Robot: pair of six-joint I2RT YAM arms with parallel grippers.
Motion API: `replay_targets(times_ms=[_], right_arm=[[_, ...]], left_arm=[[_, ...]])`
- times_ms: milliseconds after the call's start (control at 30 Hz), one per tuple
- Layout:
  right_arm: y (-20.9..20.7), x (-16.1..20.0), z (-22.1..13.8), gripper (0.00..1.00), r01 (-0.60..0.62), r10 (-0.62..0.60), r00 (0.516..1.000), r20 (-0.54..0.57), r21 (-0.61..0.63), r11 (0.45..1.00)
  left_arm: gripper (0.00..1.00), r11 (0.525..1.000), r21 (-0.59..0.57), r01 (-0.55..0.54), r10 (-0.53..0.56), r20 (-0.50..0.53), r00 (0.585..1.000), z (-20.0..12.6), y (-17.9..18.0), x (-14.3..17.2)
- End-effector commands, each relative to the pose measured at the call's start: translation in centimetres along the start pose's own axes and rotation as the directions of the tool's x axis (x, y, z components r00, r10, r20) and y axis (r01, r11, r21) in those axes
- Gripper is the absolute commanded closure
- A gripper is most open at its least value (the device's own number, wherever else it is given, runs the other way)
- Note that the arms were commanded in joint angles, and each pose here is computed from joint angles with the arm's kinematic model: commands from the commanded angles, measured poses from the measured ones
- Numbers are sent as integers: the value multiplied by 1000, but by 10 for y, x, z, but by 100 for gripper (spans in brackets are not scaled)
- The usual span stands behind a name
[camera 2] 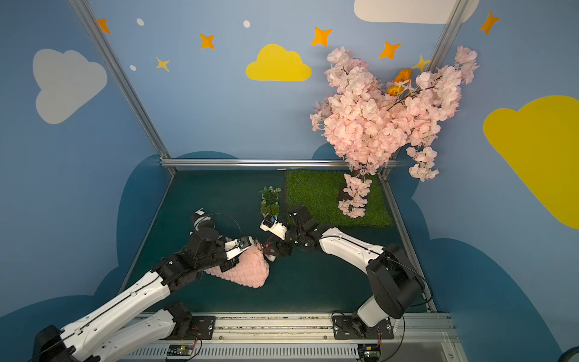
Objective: Remove the decoration from the bag
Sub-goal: Adjust the bag at the center of the board.
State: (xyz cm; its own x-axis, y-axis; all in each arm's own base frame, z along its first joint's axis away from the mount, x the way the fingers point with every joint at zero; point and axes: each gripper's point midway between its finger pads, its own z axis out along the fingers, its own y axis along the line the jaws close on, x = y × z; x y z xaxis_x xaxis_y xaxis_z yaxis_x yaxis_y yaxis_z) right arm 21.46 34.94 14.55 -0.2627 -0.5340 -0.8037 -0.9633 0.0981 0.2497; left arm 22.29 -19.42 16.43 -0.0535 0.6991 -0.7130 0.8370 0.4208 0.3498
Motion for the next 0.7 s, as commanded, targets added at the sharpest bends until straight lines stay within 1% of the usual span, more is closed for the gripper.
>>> replay_targets(times_ms=[0,67,100,200,400,433,500,567,667], right_arm=[[-2,9,9,44,-18,18,1000,-10,-15,1000],[-5,13,11,46,-18,18,1000,-20,3,1000],[-5,16,12,47,14,-14,1000,-28,8,1000],[-2,20,21,48,29,-29,998,-48,-2,1000],[4,21,34,47,27,-28,999,-34,-30,999],[4,20,36,45,33,-33,999,-27,-33,999],[3,19,40,42,-3,3,1000,-2,-36,999],[1,15,43,43,-14,16,999,32,-38,999],[-4,8,46,46,-19,21,996,83,-26,999]], left_arm=[[89,1000,14,11,-11,0,1000,-6,-2,3],[89,1000,18,10,-10,1,1000,-7,-1,0],[89,1000,21,12,-12,-2,1000,-7,-1,-1],[90,1000,29,10,-10,-1,1000,-7,0,-3],[90,1000,28,12,-12,-8,1000,-10,4,-4],[90,999,28,16,-15,-10,1000,-11,5,-5],[90,999,28,26,-26,3,1000,-14,7,-10],[90,999,36,37,-38,14,999,-17,7,-15],[90,997,51,54,-55,5,998,-21,5,-16]])
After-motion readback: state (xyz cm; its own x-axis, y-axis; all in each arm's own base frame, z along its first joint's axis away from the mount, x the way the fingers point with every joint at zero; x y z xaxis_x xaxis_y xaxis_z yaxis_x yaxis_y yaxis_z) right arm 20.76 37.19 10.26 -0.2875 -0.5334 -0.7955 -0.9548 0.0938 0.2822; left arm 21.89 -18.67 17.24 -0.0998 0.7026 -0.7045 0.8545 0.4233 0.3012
